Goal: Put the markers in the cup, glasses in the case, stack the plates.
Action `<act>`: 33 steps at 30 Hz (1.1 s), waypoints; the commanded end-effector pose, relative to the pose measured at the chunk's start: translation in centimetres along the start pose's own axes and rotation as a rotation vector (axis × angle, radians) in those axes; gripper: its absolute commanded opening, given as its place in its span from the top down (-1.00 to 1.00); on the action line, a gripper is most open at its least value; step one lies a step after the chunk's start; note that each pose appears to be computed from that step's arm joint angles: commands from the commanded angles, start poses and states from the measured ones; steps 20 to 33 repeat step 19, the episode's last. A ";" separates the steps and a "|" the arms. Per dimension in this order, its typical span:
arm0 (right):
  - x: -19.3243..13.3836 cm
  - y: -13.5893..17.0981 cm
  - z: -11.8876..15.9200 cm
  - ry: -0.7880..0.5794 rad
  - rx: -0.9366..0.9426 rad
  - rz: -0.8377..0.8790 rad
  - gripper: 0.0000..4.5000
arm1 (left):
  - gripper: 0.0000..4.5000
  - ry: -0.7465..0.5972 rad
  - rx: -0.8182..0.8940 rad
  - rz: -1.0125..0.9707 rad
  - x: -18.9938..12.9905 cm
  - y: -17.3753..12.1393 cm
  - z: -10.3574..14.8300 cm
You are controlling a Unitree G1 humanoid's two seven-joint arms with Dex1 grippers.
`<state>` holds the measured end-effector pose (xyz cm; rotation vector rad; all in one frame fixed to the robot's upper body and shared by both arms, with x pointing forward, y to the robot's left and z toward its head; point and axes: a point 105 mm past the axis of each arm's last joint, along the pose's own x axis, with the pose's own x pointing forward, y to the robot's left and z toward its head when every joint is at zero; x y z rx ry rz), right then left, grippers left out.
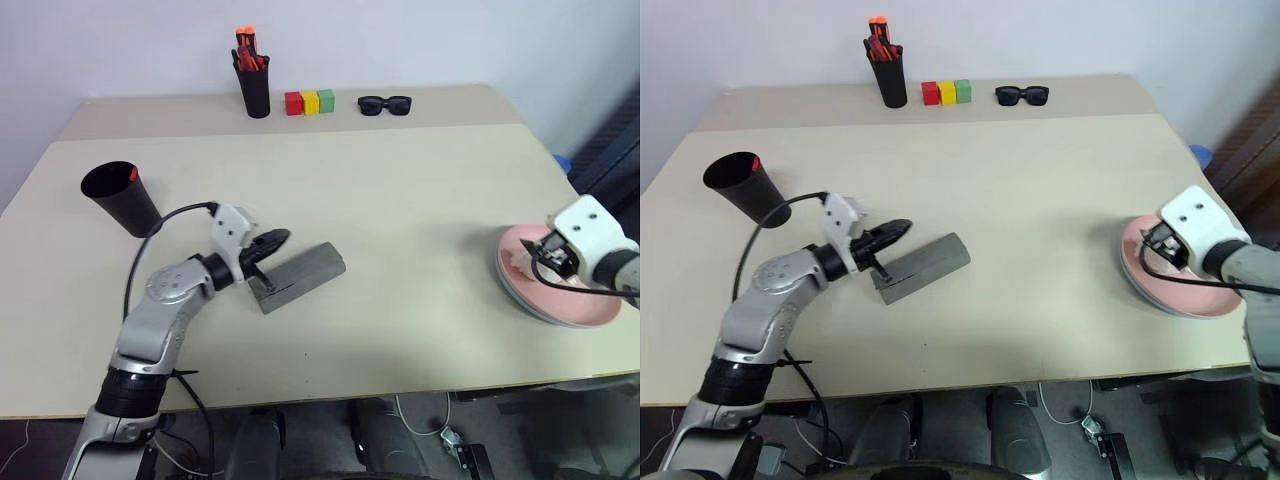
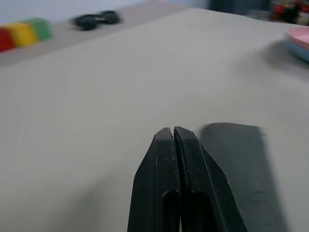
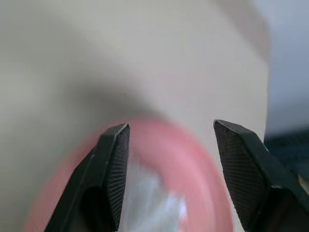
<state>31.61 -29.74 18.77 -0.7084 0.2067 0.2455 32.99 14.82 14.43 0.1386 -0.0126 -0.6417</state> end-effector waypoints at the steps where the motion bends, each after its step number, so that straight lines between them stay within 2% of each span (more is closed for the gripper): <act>1: 0.8 0.9 3.0 -0.166 0.093 0.060 -0.30 | 1.00 -0.003 0.024 0.196 -3.4 3.1 0.1; 5: 1.9 3.7 5.7 -0.323 0.259 0.223 -0.30 | 1.00 0.066 0.083 0.404 -8.1 5.9 -1.1; 10: 3.7 6.6 5.9 -0.358 0.295 0.379 -0.30 | 1.00 0.133 0.137 0.542 -11.7 7.5 -1.5; 19: 6.4 7.7 5.8 -0.372 0.261 0.445 -0.30 | 1.00 0.116 0.145 0.629 -12.4 7.3 -0.8; 33: 6.4 7.7 5.8 -0.372 0.261 0.445 -0.30 | 1.00 0.116 0.145 0.629 -12.4 7.3 -0.8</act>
